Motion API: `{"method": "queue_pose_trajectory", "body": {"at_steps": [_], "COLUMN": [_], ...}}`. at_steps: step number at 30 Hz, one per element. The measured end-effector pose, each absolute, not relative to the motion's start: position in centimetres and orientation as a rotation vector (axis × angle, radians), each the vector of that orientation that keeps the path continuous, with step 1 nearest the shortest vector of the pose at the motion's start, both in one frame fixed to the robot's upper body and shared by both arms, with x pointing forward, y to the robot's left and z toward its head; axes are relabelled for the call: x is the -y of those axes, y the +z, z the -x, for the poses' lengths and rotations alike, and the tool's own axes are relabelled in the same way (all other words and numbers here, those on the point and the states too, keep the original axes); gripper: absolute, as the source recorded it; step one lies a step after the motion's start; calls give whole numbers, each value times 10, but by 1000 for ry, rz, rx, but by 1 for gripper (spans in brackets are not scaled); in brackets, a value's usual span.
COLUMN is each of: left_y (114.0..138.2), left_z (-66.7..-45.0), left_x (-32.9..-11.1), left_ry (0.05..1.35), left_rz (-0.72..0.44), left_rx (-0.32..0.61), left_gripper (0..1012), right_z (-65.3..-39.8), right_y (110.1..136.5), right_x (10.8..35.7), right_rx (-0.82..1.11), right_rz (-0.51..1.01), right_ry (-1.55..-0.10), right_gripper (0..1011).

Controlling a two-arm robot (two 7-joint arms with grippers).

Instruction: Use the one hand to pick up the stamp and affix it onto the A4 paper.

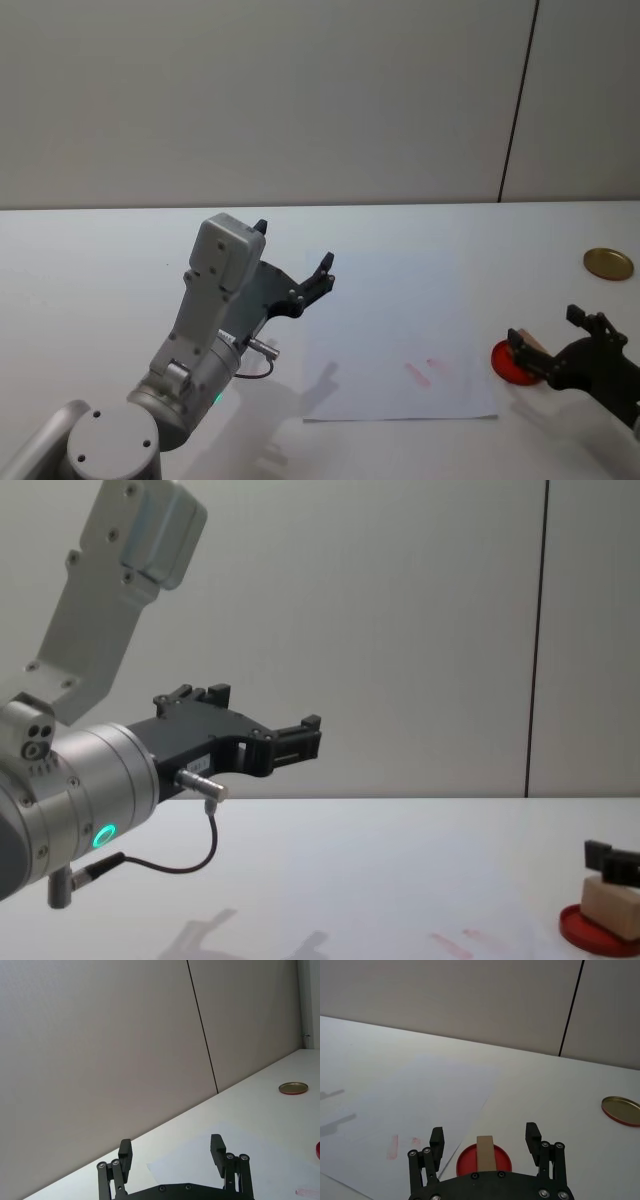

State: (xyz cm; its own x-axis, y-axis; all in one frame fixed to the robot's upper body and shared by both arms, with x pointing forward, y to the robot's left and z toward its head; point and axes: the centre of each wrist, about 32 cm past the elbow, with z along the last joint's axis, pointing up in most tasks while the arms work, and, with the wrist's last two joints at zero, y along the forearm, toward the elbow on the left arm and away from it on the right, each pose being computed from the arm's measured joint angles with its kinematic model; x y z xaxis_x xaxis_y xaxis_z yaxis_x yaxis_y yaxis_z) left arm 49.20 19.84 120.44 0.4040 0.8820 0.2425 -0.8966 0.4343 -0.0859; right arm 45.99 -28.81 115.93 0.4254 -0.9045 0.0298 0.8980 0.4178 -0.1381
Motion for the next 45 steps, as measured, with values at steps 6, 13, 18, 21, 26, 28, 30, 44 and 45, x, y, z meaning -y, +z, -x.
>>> {"method": "queue_pose_trajectory", "body": {"at_steps": [6, 13, 18, 21, 26, 28, 30, 44, 45], "left_y": [1204, 1204, 1204, 1204, 1204, 1204, 1204, 1204, 1204], "left_z": [-492, -492, -492, -492, -492, -492, -492, -492, -492], "left_x": [-198, -198, -198, -198, -198, -198, -198, -198, -198], "left_ry": [1124, 1124, 1124, 1124, 1124, 1124, 1124, 1124, 1124], "left_rz": [-61, -61, -61, -61, -61, -61, -61, -61, -61], "left_rx": [268, 268, 268, 268, 268, 268, 268, 268, 268], "left_gripper": [993, 993, 993, 993, 993, 993, 993, 993, 993], "right_z": [-463, -465, -466, -467, -468, -469, -469, -472, -472], "right_y": [1153, 1147, 1145, 1144, 1143, 1143, 1143, 1143, 1143], "right_x": [289, 288, 289, 289, 289, 289, 290, 293, 293], "right_rx": [-66, -81, -91, -93, -96, -96, -96, -87, -86], "right_rz": [159, 178, 190, 194, 200, 201, 203, 205, 204], "right_ry": [-1121, -1110, -1104, -1102, -1102, -1103, -1104, -1122, -1122], "right_gripper": [1001, 1001, 960, 892, 735, 675, 594, 194, 194]}}
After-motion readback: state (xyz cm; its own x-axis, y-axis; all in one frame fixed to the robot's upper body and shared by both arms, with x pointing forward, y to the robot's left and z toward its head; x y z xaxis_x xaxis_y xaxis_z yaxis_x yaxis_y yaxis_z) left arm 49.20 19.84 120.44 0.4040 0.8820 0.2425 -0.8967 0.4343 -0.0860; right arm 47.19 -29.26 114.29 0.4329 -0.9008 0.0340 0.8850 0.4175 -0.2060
